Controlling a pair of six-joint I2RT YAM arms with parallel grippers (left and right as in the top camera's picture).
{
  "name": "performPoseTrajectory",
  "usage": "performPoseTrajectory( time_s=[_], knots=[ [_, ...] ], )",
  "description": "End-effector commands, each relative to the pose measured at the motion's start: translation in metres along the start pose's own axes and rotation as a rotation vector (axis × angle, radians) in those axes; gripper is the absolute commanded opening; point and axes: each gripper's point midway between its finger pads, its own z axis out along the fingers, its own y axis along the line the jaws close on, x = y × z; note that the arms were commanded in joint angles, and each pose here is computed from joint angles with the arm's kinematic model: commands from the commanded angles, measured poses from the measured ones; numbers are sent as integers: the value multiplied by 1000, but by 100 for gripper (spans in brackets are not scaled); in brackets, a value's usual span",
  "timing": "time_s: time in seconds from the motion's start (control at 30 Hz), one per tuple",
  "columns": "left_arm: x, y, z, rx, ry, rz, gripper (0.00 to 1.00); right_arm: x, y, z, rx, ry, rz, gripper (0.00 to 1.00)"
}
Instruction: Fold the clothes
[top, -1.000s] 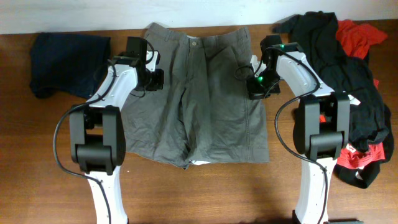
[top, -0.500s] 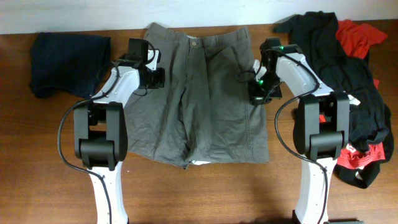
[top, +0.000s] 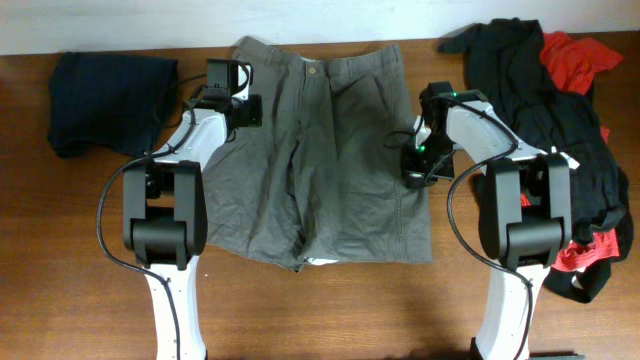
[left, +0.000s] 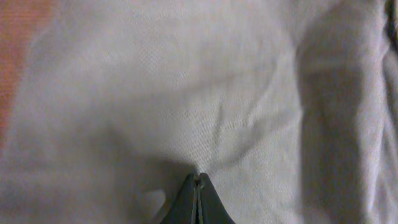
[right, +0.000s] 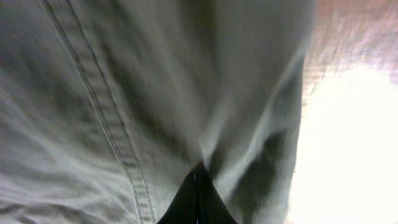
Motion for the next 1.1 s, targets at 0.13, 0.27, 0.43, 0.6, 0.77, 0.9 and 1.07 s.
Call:
performPoseTrajectory(
  time_s=[0.13, 0.27, 0.43, 0.6, 0.77, 0.9, 1.07],
  knots=[
    [-6, 16, 12, -79, -51, -10, 1, 79, -40, 70, 124, 291, 103, 4],
    [3, 17, 26, -79, -45, -11, 1, 103, -41, 81, 125, 347, 104, 4],
    [29, 20, 51, -82, -1, -11, 1, 132, -30, 91, 96, 407, 86, 4],
    [49, 22, 70, -84, 31, -12, 1, 162, -3, 86, 75, 431, 16, 4],
    [46, 23, 77, -83, -4, -12, 1, 178, 16, 67, 83, 410, -43, 4],
    [35, 22, 77, -81, -47, -11, 1, 185, 36, 45, 82, 348, -108, 4],
    [28, 21, 72, -81, -29, -11, 1, 178, 56, 9, 27, 199, -166, 4]
  ],
)
